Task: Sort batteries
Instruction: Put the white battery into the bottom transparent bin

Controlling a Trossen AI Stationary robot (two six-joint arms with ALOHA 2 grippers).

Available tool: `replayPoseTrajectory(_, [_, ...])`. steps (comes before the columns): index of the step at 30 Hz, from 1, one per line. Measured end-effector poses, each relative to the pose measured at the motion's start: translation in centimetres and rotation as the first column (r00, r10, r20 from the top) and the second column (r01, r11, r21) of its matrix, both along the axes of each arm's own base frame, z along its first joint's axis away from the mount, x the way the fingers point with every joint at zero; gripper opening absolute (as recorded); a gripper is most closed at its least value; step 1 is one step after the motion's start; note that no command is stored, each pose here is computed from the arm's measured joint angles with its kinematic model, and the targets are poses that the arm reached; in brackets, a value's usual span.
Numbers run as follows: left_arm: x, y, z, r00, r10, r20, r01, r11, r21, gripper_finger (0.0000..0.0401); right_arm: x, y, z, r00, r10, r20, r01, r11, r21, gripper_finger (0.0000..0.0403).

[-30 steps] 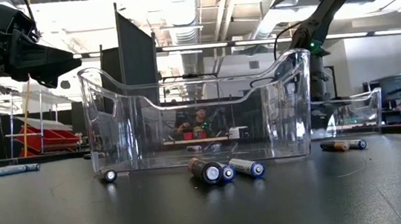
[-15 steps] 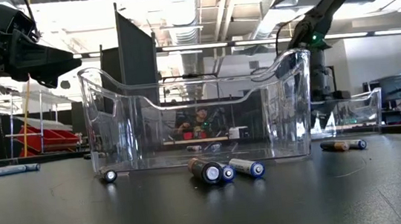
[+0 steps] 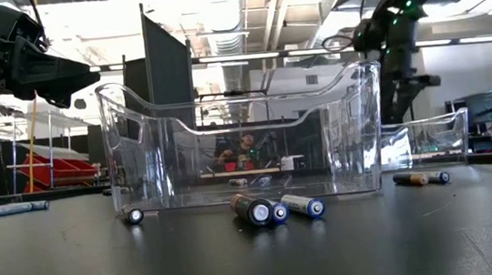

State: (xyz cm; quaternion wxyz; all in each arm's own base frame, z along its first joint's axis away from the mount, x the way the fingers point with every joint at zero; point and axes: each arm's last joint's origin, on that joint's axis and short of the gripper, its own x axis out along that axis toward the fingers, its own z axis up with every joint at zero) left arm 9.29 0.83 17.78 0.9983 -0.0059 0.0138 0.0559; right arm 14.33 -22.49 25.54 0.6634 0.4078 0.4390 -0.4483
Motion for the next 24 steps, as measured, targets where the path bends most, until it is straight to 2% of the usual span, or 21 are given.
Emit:
replayPoseTrajectory(7, [0.0, 0.0, 0.0, 1.0, 0.0, 0.0, 0.0, 1.0, 0.0, 0.0132, -1.3, 1.8, 2.3, 1.0, -0.002, 0.024, 0.003, 0.999, -0.047, 0.0168])
replayPoseTrajectory(15, [0.0, 0.0, 0.0, 1.0, 0.0, 0.0, 0.0, 1.0, 0.0, 0.0132, -2.5, 4.3, 4.1, 1.0, 0.013, 0.027, -0.012, 0.999, -0.052, 0.0168])
replayPoseTrajectory(24, [0.0, 0.0, 0.0, 1.0, 0.0, 0.0, 0.0, 1.0, 0.0, 0.0132, -4.5, 9.0, 6.9, 0.997, 0.024, 0.076, -0.017, 0.996, -0.09, 0.0168])
